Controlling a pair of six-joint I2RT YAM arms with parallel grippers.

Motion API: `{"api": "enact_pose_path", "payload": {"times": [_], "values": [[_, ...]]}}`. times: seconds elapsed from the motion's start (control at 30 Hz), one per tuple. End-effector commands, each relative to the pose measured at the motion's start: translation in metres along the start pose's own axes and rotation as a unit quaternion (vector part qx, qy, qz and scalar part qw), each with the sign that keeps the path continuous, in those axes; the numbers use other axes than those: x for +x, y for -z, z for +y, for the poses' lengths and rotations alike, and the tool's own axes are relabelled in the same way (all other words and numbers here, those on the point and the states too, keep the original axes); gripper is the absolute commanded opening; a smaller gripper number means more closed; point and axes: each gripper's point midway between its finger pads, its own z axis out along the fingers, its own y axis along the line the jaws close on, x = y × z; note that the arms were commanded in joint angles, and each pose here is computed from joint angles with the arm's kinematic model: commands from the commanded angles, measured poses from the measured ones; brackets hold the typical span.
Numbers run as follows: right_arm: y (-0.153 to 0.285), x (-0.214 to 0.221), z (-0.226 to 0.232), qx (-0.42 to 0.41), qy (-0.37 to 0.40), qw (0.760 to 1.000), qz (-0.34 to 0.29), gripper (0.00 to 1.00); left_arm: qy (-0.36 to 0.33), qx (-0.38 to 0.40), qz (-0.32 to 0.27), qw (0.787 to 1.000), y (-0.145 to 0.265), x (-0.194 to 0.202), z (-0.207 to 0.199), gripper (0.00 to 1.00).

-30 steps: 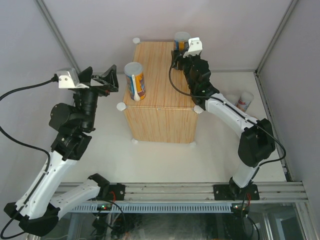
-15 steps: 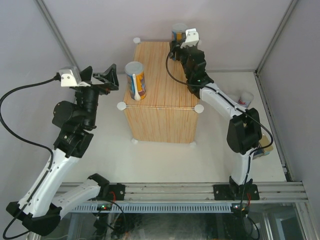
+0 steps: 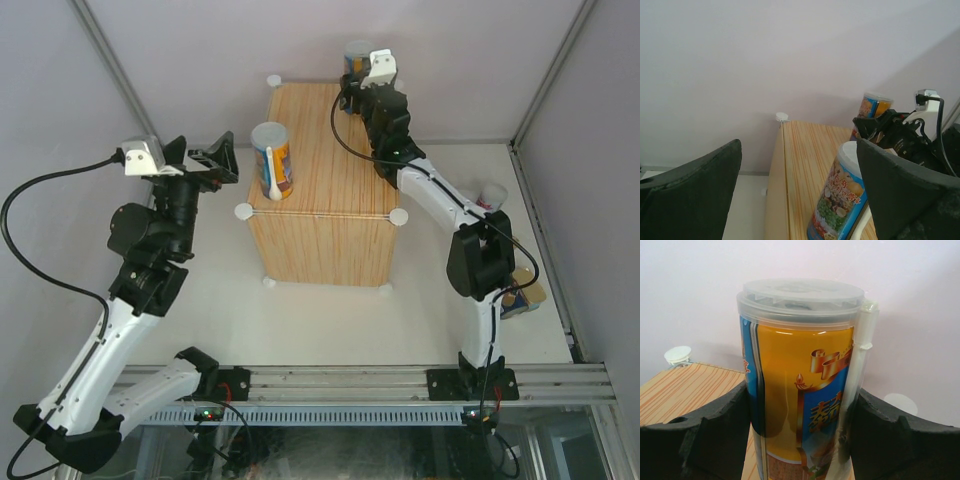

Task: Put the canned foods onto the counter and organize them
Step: Place the canned food on the counter.

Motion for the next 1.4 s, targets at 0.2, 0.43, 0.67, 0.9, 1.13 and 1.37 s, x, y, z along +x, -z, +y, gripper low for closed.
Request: {"api": "enact_pose_path", "payload": {"times": [0.2,0.43,0.67,0.9,1.13,1.37], "values": [[-0.007,-0.019,-0.013,0.025,-0.008,1.0,0.003,0.23,0.019,0.011,-0.02,1.0,0.003,-0.009,-0.002,1.0],[0.005,-0.007,-0.017,0.032,-0.015,0.999,0.024,0.3,0.023,0.016,-0.021,0.999,0.004,-0.008,-0.003,1.0],[0.016,0.004,-0.018,0.036,-0.016,0.998,0.04,0.47,0.026,0.021,-0.019,0.999,0.005,-0.005,-0.005,1.0],[0.021,0.008,-0.016,0.036,-0.02,0.998,0.048,0.63,0.026,0.024,-0.015,0.999,0.004,-0.002,-0.005,1.0],[0.02,0.009,-0.011,0.029,-0.018,0.998,0.057,0.76,0.035,0.026,-0.014,0.999,0.002,0.0,-0.007,1.0],[0.019,0.012,-0.01,0.028,-0.024,0.997,0.069,0.85,0.041,0.026,-0.011,0.999,0.0,0.003,-0.007,1.0]]}}
